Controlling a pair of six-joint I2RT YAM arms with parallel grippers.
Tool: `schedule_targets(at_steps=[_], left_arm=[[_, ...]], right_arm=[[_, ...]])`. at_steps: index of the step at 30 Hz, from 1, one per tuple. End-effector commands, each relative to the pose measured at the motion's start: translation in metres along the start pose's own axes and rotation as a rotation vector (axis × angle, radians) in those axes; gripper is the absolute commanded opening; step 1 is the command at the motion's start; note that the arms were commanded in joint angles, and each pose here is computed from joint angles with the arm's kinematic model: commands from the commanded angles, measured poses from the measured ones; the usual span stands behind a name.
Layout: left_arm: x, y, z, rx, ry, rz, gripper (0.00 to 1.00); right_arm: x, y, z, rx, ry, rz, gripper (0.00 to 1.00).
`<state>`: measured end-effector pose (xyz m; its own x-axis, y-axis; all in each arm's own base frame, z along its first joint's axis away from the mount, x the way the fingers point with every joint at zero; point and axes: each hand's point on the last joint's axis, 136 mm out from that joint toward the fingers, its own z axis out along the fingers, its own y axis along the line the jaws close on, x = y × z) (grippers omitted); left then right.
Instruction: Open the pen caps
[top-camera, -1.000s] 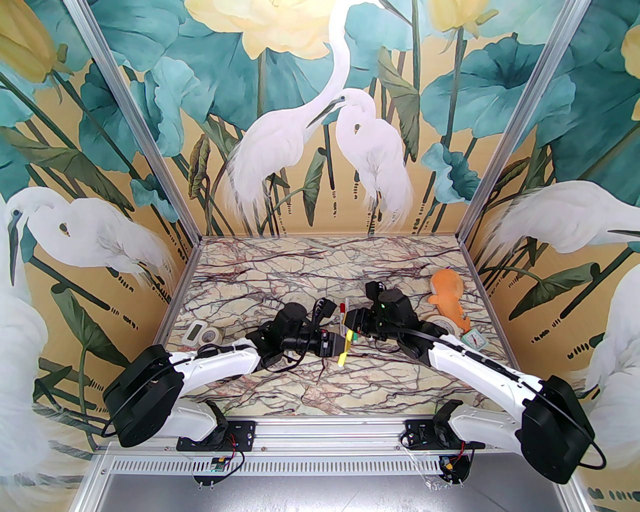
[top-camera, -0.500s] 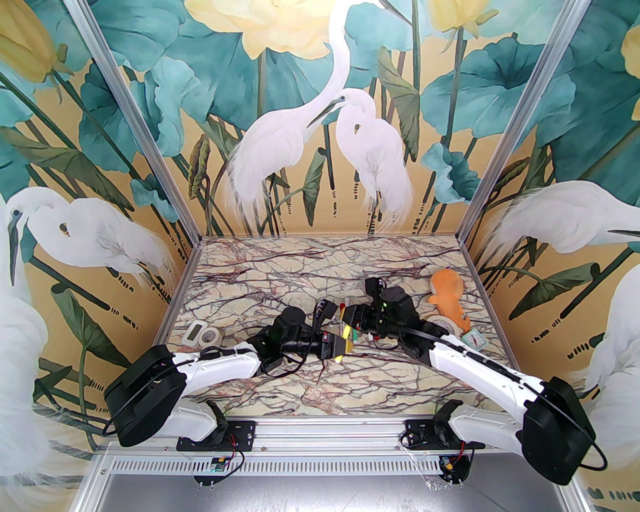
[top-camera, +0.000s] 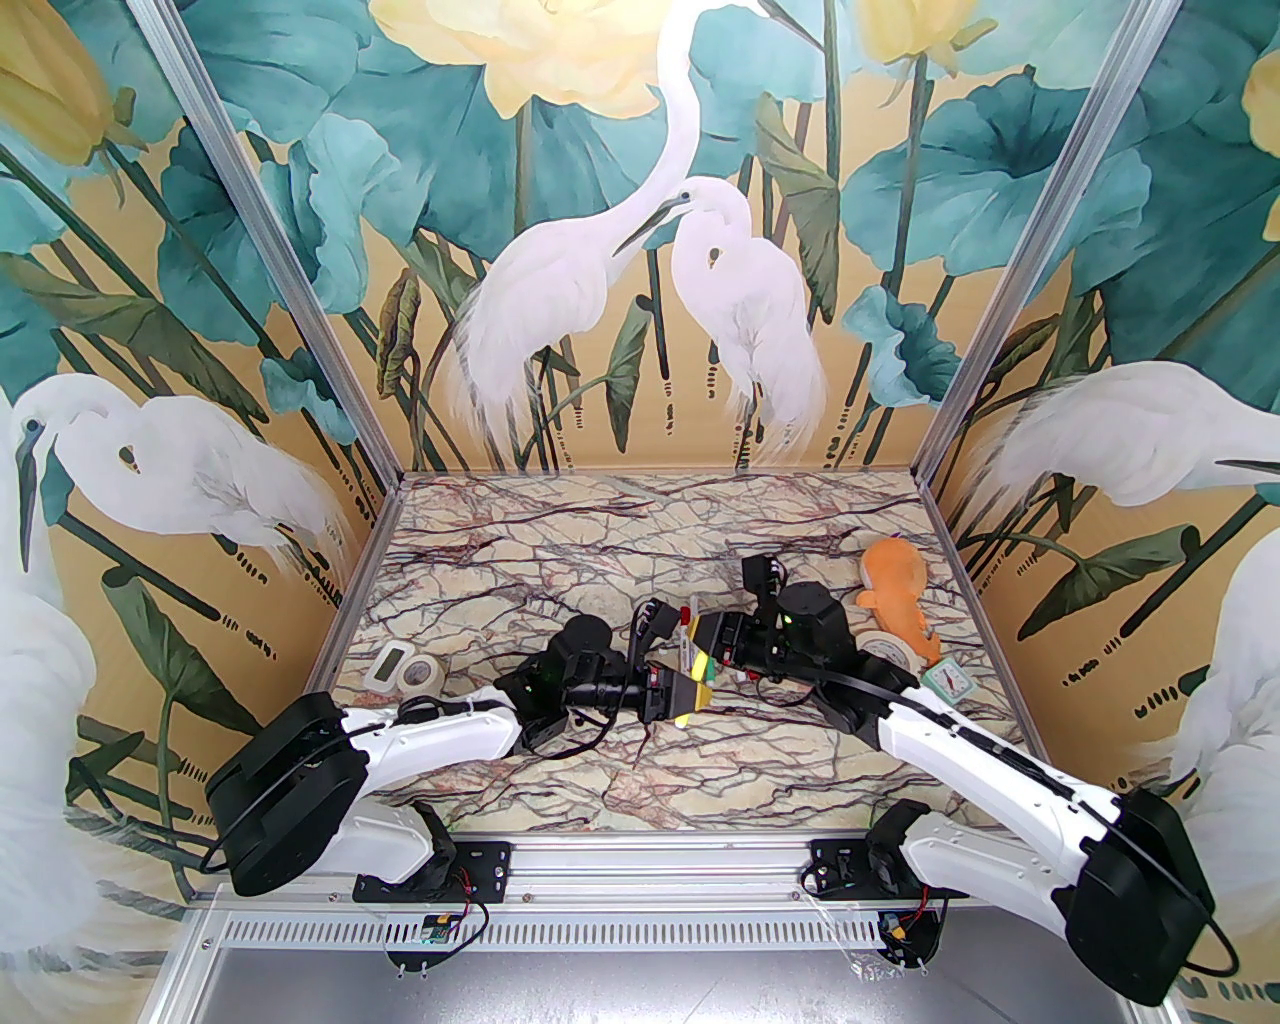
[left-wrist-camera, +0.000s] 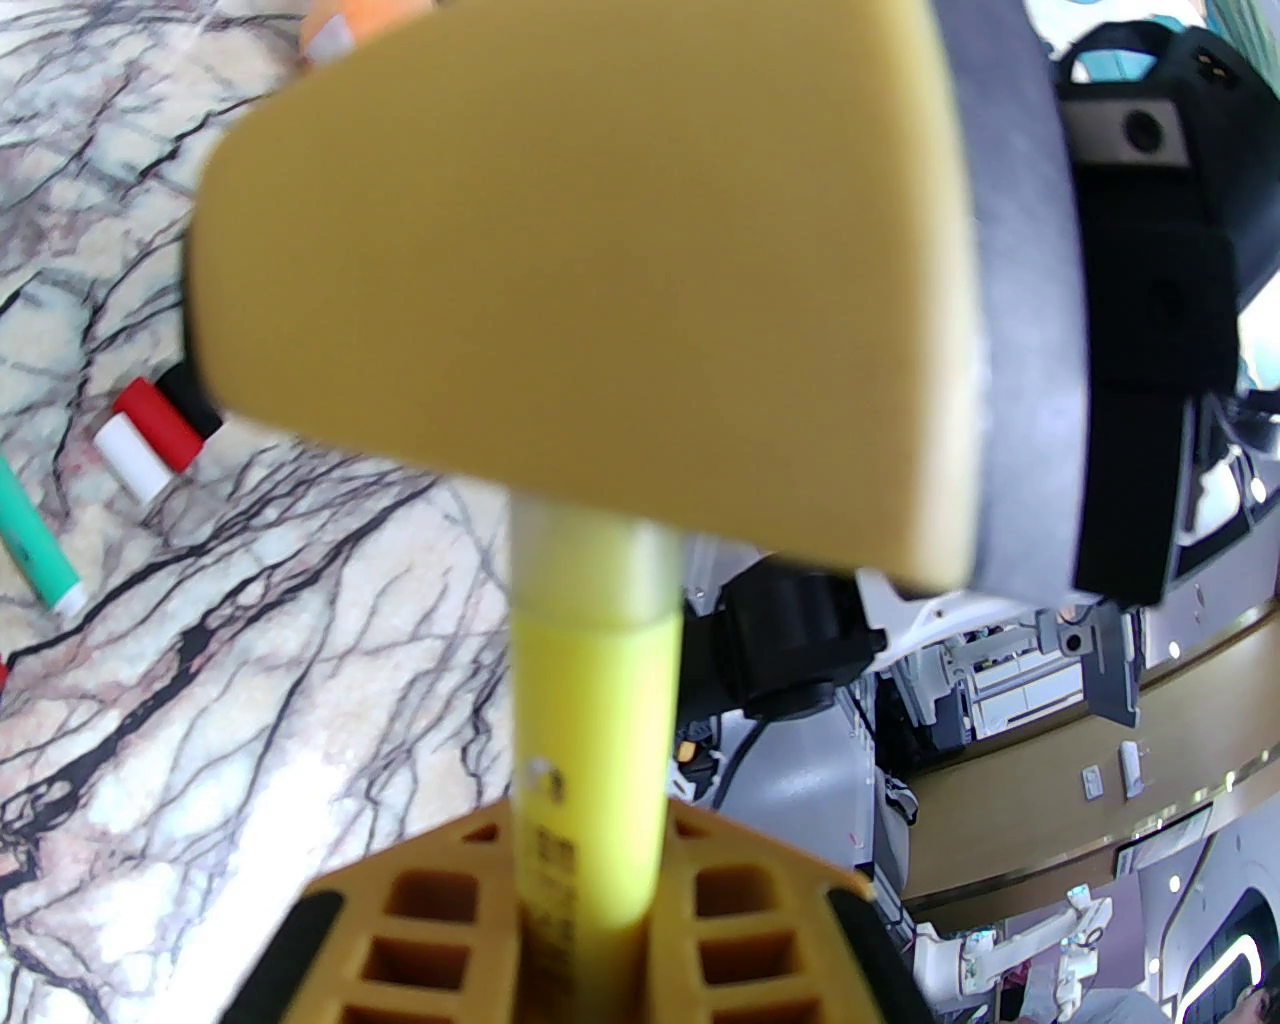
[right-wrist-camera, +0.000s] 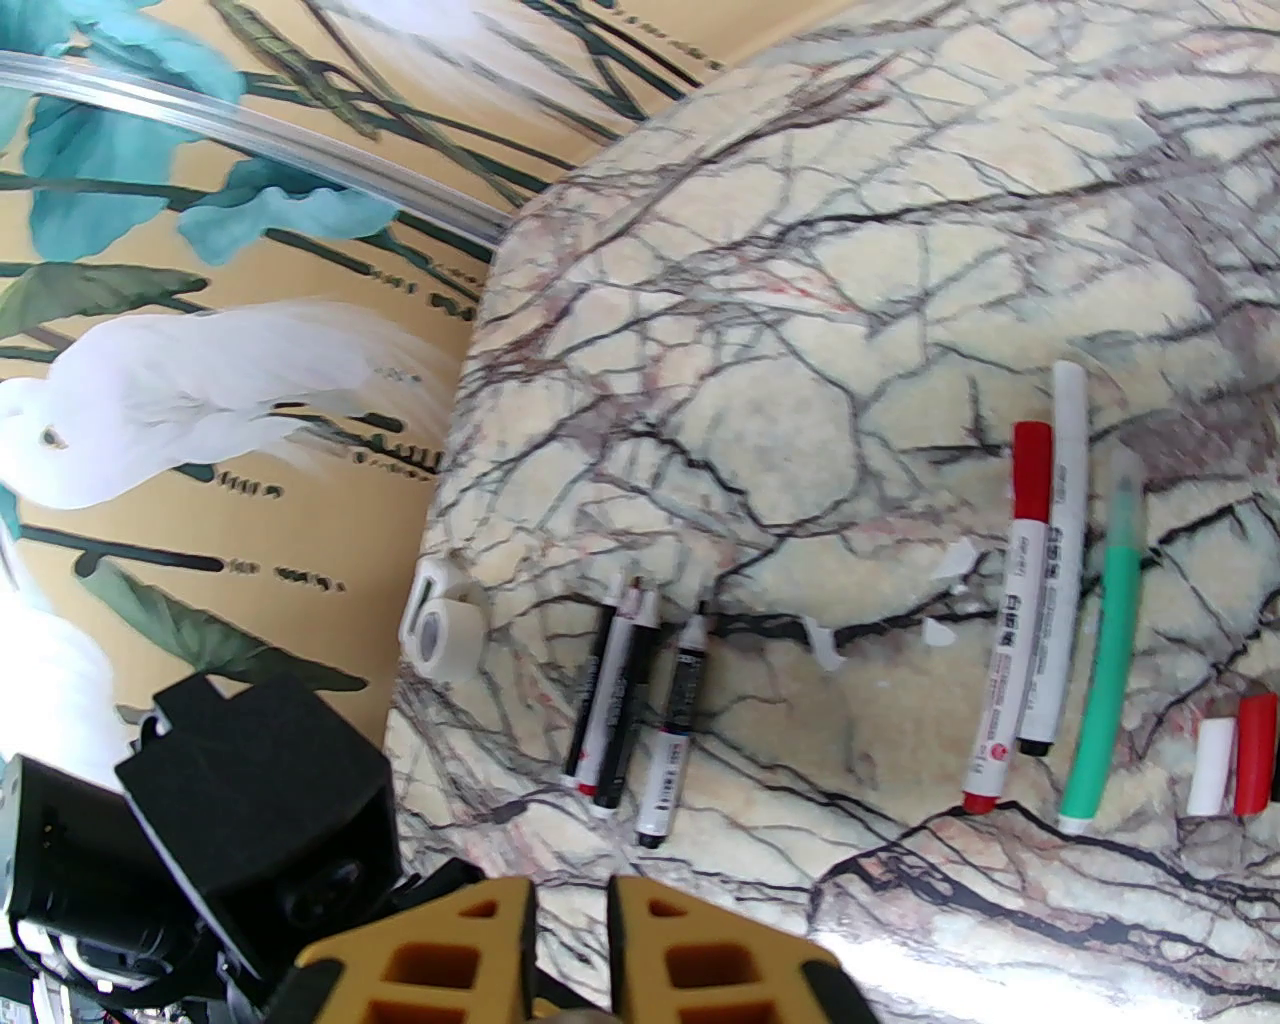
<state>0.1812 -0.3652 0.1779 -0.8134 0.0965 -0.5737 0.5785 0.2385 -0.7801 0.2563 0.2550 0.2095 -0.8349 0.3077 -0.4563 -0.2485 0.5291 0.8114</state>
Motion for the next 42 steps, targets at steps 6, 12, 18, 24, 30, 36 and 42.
schedule_targets(at_steps=[6,12,18,24,30,36,42], left_arm=[[0.008,-0.008,-0.011,0.031,0.04,-0.007,0.03],[0.013,0.003,-0.013,-0.043,0.055,-0.002,0.0],[0.021,0.01,-0.009,-0.102,0.086,0.017,0.0],[0.028,0.008,-0.003,-0.128,0.13,0.039,0.0],[0.024,0.003,-0.004,-0.119,0.106,0.042,0.0],[0.0,-0.003,-0.02,-0.142,-0.006,0.036,0.01],[-0.023,-0.004,-0.047,-0.166,-0.107,0.033,0.02]], right_arm=[[-0.032,0.04,-0.024,-0.157,-0.113,-0.115,0.16],[-0.049,0.037,-0.033,-0.109,-0.175,-0.106,0.16],[-0.065,0.019,-0.034,-0.002,-0.235,-0.088,0.16],[-0.077,0.002,-0.039,0.072,-0.283,-0.053,0.15],[-0.085,-0.005,-0.048,0.084,-0.304,-0.049,0.15],[-0.06,-0.042,-0.057,0.235,-0.181,-0.094,0.16],[-0.027,-0.099,-0.076,0.465,-0.063,-0.119,0.16]])
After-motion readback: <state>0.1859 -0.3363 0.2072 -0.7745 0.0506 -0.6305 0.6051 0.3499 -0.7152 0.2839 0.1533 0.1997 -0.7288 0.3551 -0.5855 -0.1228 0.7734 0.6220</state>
